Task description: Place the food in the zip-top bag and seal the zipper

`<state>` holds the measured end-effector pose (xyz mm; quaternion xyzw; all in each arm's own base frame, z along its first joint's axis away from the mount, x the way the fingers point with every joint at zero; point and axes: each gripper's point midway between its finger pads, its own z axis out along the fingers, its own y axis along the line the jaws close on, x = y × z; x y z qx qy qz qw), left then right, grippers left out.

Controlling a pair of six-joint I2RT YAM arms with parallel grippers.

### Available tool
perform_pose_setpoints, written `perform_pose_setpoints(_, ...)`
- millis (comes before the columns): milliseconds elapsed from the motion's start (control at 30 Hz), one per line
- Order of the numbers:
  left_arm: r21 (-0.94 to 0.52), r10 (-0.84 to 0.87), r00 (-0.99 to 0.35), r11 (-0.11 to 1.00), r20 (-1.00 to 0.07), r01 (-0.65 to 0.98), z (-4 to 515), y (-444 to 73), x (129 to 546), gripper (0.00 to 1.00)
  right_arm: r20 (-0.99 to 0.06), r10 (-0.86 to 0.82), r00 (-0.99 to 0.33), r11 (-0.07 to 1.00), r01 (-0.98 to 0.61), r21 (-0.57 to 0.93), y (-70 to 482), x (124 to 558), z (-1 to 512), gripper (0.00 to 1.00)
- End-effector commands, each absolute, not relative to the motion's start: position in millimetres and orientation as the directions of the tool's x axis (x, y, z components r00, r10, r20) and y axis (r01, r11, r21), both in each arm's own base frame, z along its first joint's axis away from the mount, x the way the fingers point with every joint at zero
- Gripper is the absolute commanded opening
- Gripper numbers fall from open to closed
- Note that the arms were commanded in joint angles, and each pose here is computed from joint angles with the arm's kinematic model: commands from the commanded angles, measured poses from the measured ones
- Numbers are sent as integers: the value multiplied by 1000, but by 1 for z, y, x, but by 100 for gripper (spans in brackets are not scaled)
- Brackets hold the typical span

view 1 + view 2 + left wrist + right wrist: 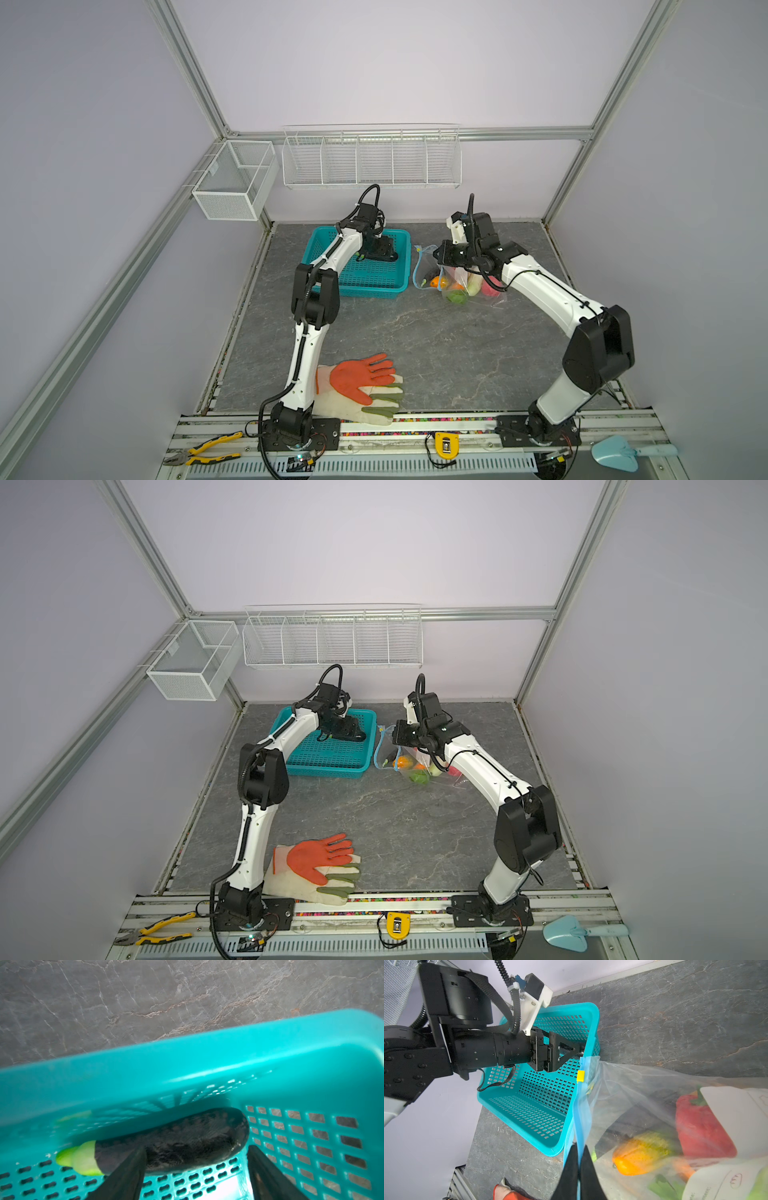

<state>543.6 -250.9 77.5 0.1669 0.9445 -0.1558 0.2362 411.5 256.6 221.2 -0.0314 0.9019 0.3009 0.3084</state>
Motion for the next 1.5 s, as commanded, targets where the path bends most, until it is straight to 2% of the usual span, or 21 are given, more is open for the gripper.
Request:
perform_pose_setpoints(0, -258, 276, -863, 876, -424, 407, 62, -258, 529, 76, -589, 132, -798, 808, -257, 530, 256, 408, 227, 7)
perform_pose_setpoints(200, -247, 236, -831, 883, -503, 400, 69, -265, 556, 78, -591, 132, -796, 809, -258, 528, 254, 407, 228, 7)
perform_pose_setpoints(500, -234, 235, -854, 898, -464, 374, 44, -262, 551, 83, -592, 132, -795, 809, -259, 528, 254, 405, 228, 7)
perform_pose_setpoints(767, -206, 245, -858, 907, -451, 367, 48, -256, 544, 85, -599, 132, -790, 814, -259, 521, 252, 405, 230, 7)
perform_pose_setpoints(1267, -160, 203, -899, 946, -388, 283, 61, -226, 504, 72, -596, 131, -792, 813, -258, 522, 252, 406, 229, 7)
perform_pose_setpoints(1467, -184, 174, -922, 951, -347, 249, 61, -223, 489, 71, -597, 133, -791, 813, -257, 522, 251, 406, 230, 7)
